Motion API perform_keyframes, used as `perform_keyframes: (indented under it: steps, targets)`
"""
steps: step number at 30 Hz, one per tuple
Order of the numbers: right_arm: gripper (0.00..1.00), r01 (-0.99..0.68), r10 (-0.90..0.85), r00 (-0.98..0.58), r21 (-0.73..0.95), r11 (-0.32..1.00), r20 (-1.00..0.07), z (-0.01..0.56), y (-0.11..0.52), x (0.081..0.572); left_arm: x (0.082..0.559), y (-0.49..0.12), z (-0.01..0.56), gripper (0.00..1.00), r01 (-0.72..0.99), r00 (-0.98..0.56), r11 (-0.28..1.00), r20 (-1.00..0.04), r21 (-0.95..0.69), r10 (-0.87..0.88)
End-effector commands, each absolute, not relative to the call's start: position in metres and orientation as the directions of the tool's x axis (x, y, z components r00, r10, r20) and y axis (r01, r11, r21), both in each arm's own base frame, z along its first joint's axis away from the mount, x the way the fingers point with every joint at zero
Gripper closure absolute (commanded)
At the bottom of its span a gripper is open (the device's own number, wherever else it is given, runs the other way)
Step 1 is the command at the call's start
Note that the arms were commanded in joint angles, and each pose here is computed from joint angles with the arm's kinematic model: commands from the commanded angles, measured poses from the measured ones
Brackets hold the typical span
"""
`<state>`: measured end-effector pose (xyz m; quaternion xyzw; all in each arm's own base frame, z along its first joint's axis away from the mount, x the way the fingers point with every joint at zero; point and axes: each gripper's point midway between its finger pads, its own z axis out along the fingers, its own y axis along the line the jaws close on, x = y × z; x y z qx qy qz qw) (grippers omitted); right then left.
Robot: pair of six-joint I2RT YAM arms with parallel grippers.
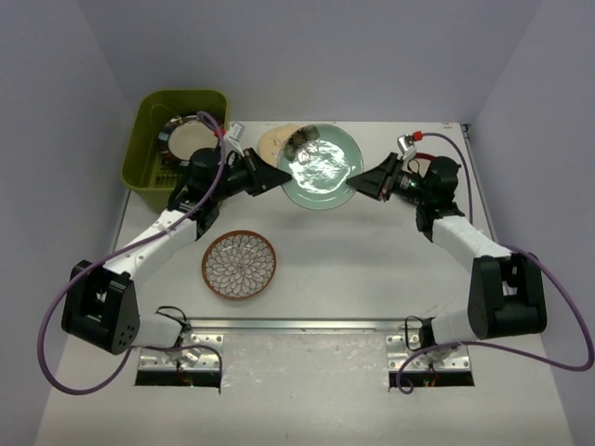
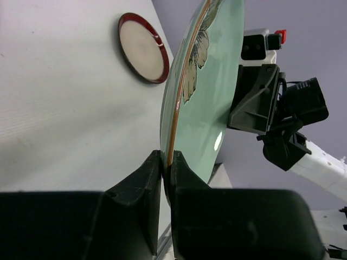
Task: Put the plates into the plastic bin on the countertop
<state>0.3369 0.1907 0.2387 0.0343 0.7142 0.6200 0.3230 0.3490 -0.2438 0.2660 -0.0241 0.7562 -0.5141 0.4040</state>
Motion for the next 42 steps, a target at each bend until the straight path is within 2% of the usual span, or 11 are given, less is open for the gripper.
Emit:
perform_keyframes:
  steps: [1, 5, 6, 11, 17, 24, 29, 33, 37, 40, 42]
  targets:
    - [0.61, -0.483, 0.374, -0.780, 0.863, 0.149, -0.501, 0.278, 0.203, 0.323, 0.336, -0.248, 0.360, 1.00, 0.586, -0.534, 0.304, -0.640, -0.751, -0.553]
    - [0.03, -0.449, 0.407, -0.780, 0.878, 0.167, -0.476, 0.270, 0.190, 0.330, 0.361, -0.201, 0.368, 1.00, 0.467, -0.451, 0.380, -0.585, -0.798, -0.674]
    - [0.01, -0.435, 0.416, -0.781, 0.884, 0.172, -0.466, 0.266, 0.186, 0.330, 0.368, -0.187, 0.372, 1.00, 0.437, -0.419, 0.404, -0.580, -0.804, -0.699]
    - [0.01, -0.383, 0.465, -0.775, 0.903, 0.195, -0.429, 0.252, 0.161, 0.332, 0.414, -0.072, 0.371, 1.00, 0.142, -0.192, 0.528, -0.547, -0.837, -0.815]
    - [0.01, -0.346, 0.470, -0.787, 0.916, 0.202, -0.401, 0.237, 0.151, 0.324, 0.463, 0.074, 0.304, 1.00, -0.292, -0.006, 0.468, -0.488, -0.834, -0.873]
    - [0.01, -0.310, 0.477, -0.787, 0.919, 0.243, -0.391, 0.219, 0.144, 0.320, 0.534, 0.139, 0.270, 1.00, -0.368, -0.049, 0.475, -0.494, -0.799, -0.868]
    - [0.01, -0.296, 0.478, -0.788, 0.920, 0.258, -0.388, 0.210, 0.142, 0.321, 0.569, 0.136, 0.265, 0.98, -0.343, -0.122, 0.500, -0.490, -0.795, -0.863]
    - [0.01, -0.288, 0.480, -0.790, 0.922, 0.259, -0.382, 0.207, 0.141, 0.324, 0.594, 0.122, 0.220, 0.96, -0.395, -0.215, 0.529, -0.484, -0.751, -0.848]
    - [0.01, -0.287, 0.490, -0.782, 0.920, 0.267, -0.386, 0.206, 0.138, 0.326, 0.599, 0.112, 0.205, 0.79, -0.446, -0.243, 0.543, -0.488, -0.711, -0.838]
    - [0.01, -0.272, 0.490, -0.787, 0.924, 0.269, -0.374, 0.201, 0.136, 0.327, 0.596, 0.102, 0.193, 0.46, -0.477, -0.267, 0.565, -0.501, -0.673, -0.823]
    - [0.01, -0.255, 0.491, -0.794, 0.929, 0.268, -0.359, 0.196, 0.136, 0.329, 0.592, 0.098, 0.183, 0.35, -0.509, -0.290, 0.594, -0.526, -0.623, -0.800]
